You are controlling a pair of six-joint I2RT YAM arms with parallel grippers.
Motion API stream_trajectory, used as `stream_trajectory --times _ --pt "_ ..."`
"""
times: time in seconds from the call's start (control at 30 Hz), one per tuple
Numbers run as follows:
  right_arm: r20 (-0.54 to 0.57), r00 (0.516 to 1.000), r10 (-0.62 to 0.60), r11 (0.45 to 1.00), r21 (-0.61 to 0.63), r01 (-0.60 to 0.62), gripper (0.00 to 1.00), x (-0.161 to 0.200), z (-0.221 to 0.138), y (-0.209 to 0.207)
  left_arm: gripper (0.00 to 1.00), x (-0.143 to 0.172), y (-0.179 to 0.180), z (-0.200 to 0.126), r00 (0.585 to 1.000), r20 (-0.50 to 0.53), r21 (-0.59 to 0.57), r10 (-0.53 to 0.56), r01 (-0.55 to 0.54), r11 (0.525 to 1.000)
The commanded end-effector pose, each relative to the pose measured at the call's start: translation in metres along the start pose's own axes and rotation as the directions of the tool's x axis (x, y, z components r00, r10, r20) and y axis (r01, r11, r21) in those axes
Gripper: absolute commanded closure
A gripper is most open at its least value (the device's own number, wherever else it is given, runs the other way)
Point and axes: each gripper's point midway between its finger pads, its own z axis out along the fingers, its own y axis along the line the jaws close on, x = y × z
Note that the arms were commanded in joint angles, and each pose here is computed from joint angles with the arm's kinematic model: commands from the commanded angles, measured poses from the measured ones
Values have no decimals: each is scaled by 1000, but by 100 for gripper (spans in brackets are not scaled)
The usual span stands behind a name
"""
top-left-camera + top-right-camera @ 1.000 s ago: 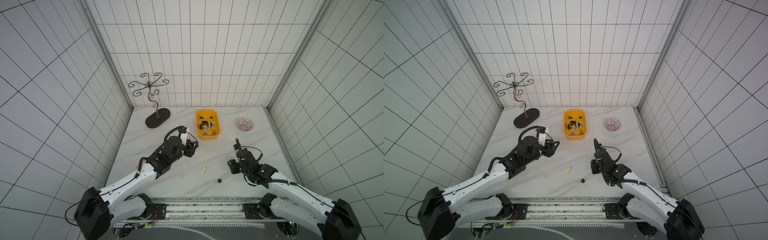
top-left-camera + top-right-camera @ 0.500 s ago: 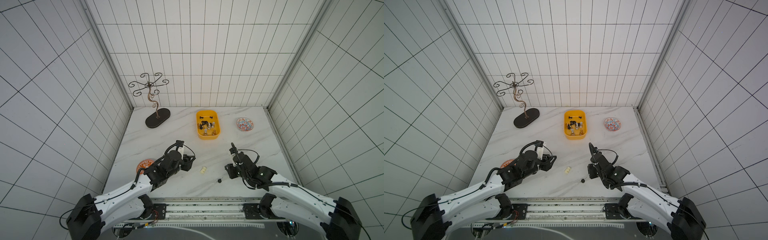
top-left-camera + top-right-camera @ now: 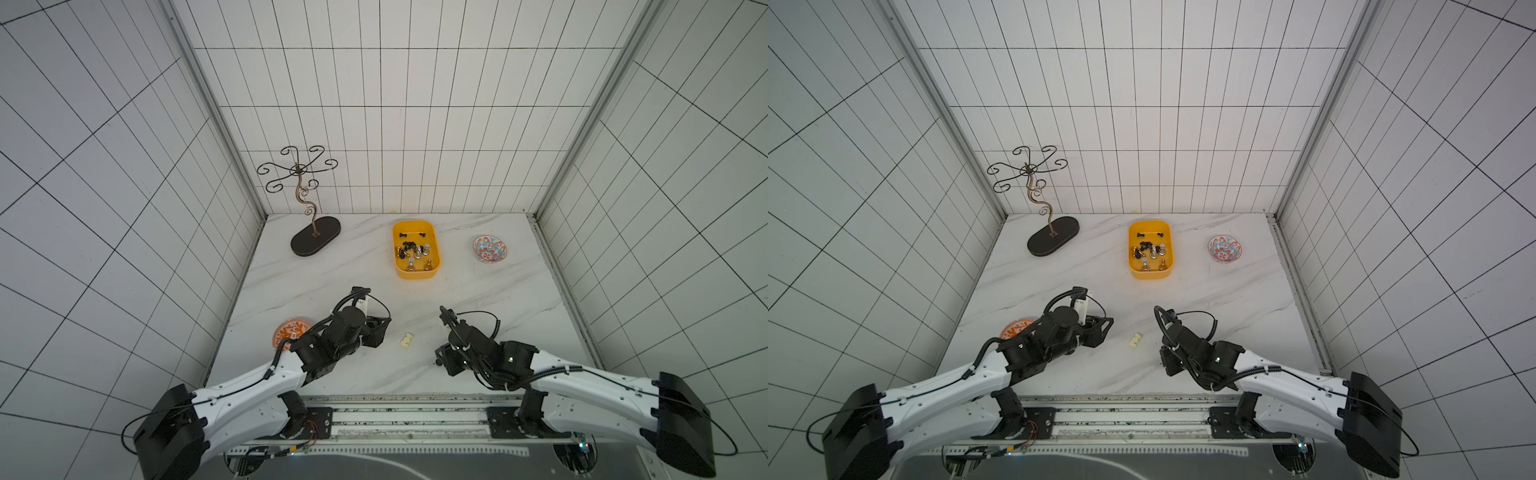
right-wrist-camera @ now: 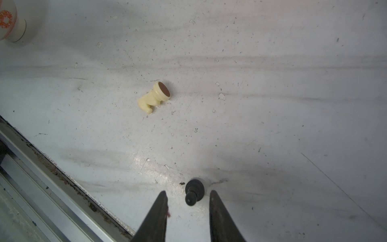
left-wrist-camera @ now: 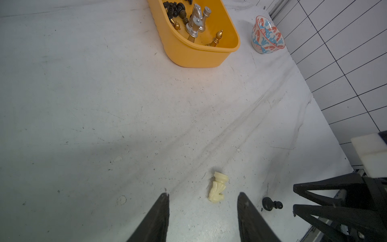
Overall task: Put the chess pieces into the storage box
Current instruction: Pick up the chess piece at the center of the board.
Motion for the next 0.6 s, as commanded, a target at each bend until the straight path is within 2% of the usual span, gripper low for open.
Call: stream_trajectory --times 0.0,0.3,0.57 --pt "9 1000 29 999 30 -30 66 5 9 -2 49 4 0 2 1000 -3 -7 -19 19 1000" --pt "-49 999 25 995 98 -20 70 21 22 -10 48 4 -4 4 1000 -5 -6 -15 15 1000" --pt "-58 998 22 996 93 -17 76 25 28 -10 48 6 -6 4 1000 -11 -4 -13 13 1000"
